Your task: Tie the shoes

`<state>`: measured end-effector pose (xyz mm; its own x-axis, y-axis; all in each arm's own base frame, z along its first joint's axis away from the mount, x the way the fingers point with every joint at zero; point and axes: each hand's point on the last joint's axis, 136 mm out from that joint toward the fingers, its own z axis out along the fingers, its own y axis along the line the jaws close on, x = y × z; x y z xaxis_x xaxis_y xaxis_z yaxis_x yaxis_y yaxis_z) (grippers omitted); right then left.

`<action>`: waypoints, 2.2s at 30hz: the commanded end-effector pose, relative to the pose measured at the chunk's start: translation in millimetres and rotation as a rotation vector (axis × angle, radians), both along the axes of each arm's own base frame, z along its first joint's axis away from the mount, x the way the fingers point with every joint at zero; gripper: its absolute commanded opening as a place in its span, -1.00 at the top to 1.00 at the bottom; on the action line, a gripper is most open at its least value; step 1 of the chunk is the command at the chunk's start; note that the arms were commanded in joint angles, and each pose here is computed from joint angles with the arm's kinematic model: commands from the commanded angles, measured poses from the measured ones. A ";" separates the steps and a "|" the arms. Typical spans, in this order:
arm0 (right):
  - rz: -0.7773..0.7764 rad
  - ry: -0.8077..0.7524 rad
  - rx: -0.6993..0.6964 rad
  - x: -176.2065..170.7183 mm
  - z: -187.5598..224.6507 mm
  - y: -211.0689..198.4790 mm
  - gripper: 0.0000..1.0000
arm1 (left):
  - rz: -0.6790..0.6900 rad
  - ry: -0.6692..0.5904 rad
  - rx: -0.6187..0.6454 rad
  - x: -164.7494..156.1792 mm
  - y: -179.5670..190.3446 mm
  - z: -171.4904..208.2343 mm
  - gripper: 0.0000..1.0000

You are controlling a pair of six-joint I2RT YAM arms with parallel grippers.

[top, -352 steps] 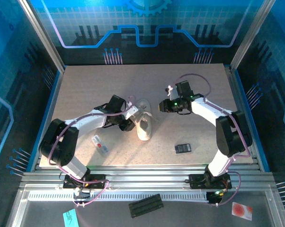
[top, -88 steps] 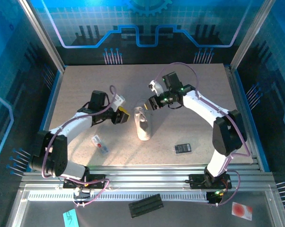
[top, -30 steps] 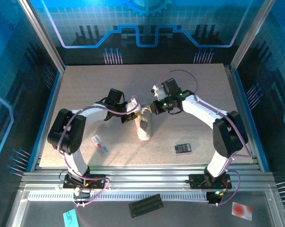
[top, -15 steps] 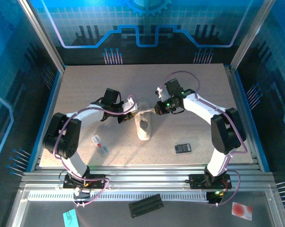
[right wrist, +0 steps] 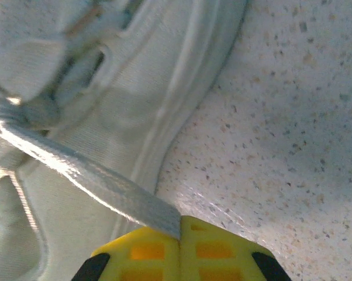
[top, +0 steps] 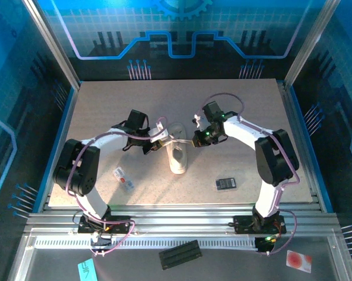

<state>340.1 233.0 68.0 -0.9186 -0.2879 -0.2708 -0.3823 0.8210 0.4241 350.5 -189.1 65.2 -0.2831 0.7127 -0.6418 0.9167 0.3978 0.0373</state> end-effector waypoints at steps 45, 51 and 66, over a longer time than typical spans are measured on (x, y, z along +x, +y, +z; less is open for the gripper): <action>0.002 0.052 -0.045 1.3 -18.3 -22.7 0.72 | 0.116 0.116 0.132 -16.1 20.9 -23.1 0.62; -0.054 -0.042 0.016 14.0 16.7 -32.7 0.22 | 0.135 0.030 0.084 -9.9 17.4 3.1 0.20; -0.177 0.002 0.339 46.9 55.6 13.4 0.16 | 0.231 0.051 -0.175 4.5 -42.1 73.6 0.39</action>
<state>376.8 219.0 114.1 -0.9365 -0.0729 -0.3430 -0.2718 0.7687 0.5790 347.8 -205.6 124.3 -0.4253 0.5840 -0.6914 0.8131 0.5820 -0.0086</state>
